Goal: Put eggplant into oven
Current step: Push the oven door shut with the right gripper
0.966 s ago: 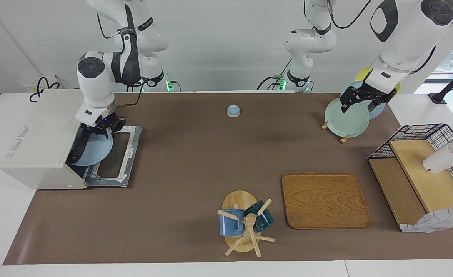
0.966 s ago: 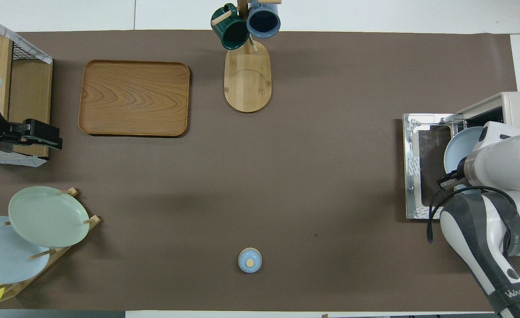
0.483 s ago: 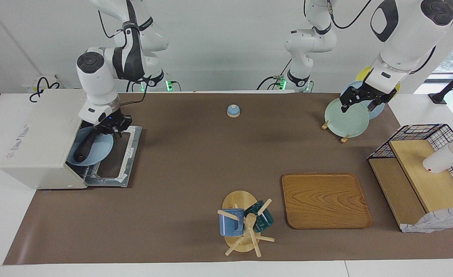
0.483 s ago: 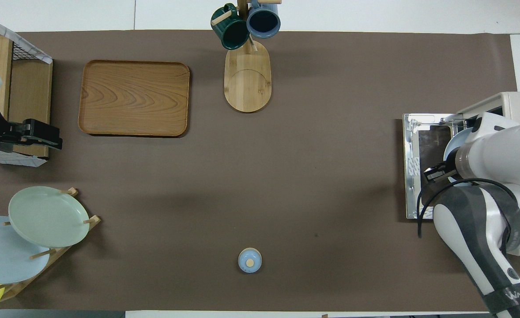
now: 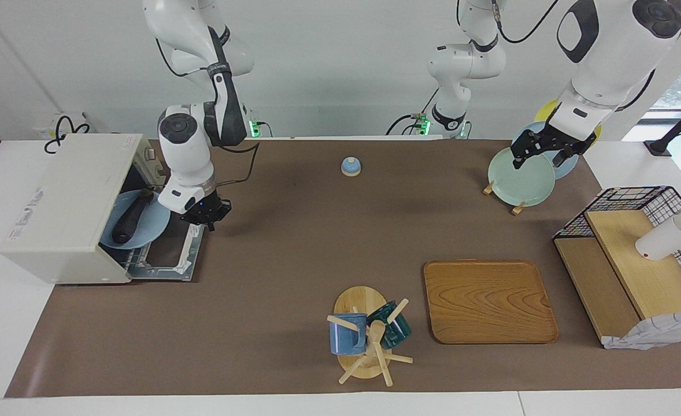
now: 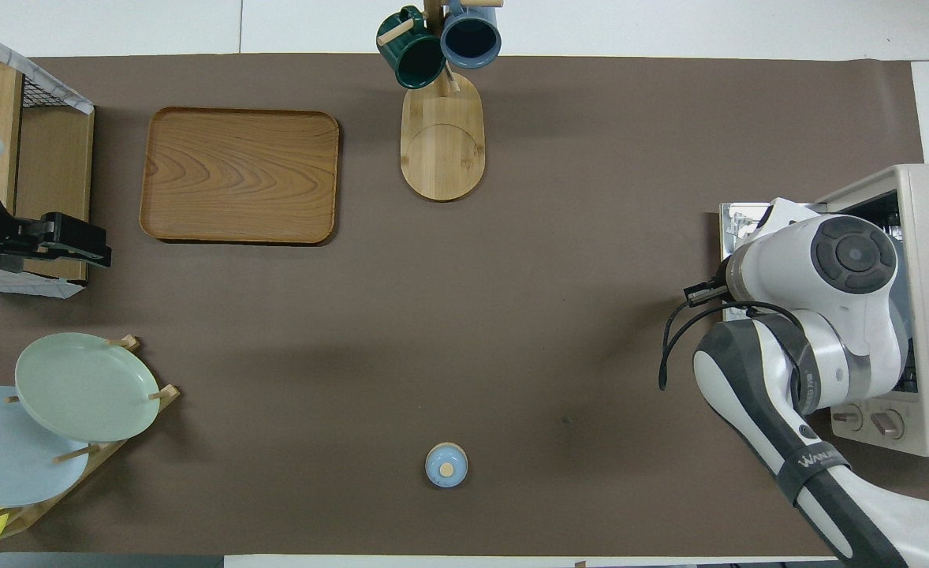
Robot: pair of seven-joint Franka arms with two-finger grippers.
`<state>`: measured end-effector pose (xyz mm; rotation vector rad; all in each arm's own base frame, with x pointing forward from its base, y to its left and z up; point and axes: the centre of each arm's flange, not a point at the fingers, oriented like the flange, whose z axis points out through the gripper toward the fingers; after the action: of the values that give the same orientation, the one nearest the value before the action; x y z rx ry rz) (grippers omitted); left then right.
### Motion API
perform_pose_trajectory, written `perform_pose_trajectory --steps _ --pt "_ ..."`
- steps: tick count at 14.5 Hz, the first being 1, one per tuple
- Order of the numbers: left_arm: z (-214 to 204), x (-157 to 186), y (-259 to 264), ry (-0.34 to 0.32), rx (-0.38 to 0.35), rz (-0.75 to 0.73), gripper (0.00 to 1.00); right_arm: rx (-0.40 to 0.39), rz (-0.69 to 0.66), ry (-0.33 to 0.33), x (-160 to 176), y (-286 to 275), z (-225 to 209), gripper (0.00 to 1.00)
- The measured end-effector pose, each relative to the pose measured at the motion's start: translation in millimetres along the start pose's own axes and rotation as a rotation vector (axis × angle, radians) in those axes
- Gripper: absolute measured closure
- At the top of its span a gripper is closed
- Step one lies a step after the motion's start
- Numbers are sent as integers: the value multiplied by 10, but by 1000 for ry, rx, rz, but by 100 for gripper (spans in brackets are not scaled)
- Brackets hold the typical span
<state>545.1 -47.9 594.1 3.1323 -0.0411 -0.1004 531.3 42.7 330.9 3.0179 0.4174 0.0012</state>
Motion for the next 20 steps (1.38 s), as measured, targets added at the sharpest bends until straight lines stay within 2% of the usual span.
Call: perform_pose_trajectory --steps 3,13,20 --pt "0 0 0 0 0 0 0 5 25 -24 -53 122 152 99" --pt "0 0 0 0 0 0 0 9 33 9 -105 122 192 99" --pt "0 0 0 0 0 0 0 7 24 4 -107 115 369 99"
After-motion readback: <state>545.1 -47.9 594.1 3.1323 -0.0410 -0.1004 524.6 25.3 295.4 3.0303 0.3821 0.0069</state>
